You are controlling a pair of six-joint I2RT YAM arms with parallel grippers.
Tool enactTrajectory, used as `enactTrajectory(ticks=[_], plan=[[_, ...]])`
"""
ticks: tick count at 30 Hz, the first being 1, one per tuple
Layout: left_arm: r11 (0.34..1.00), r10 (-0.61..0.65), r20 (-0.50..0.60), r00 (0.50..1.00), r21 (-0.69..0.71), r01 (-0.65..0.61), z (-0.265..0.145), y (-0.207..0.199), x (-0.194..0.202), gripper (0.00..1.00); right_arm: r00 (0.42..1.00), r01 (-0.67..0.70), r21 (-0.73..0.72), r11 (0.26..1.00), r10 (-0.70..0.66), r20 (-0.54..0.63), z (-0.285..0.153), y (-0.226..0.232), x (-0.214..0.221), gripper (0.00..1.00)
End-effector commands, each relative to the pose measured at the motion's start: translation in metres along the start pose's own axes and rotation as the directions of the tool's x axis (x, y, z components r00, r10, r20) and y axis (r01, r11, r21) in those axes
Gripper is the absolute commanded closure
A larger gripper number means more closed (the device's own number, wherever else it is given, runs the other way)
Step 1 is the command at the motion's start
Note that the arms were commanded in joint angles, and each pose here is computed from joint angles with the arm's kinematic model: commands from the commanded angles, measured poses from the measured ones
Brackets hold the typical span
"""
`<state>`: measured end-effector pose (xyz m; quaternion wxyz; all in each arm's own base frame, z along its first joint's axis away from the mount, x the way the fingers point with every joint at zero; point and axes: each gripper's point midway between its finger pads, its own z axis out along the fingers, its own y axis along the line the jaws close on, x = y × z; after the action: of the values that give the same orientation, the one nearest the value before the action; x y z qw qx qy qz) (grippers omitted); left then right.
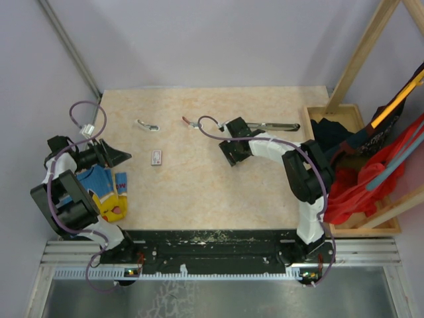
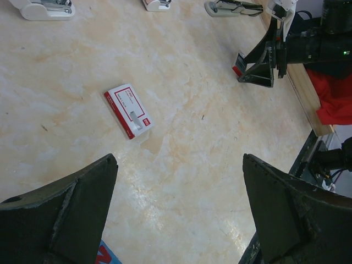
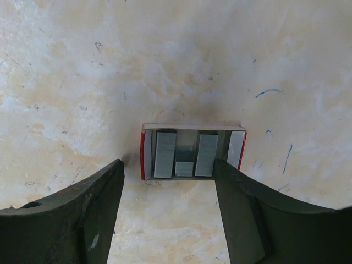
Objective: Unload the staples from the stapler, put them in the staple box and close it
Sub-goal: Place the staple in the staple box.
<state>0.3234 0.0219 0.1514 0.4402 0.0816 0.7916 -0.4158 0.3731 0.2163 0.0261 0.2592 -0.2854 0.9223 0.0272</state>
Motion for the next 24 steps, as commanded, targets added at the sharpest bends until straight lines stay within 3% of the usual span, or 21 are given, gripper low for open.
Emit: enactTrajectory(ticks=[1, 16, 24], plan=[[1.000, 0.027, 0.024, 0.999, 0.014, -0.027, -0.0039, -0.0010, -0.0091, 0.00, 0.999, 0.004, 0.021, 1.000, -0.005, 0.041, 0.0039, 0.0014, -0.0177, 0.35], [0.999, 0.029, 0.032, 0.999, 0.016, -0.029, -0.0062, -0.0024, -0.0107, 0.00, 0.998, 0.018, 0.046, 0.999, -0.020, 0.052, 0.0029, -0.0015, -0.0197, 0.51], [0.999, 0.027, 0.033, 0.999, 0.018, -0.028, -0.0060, -0.0024, -0.0106, 0.00, 0.998, 0.020, 0.046, 0.999, -0.023, 0.052, 0.0029, -0.0011, -0.0200, 0.54]])
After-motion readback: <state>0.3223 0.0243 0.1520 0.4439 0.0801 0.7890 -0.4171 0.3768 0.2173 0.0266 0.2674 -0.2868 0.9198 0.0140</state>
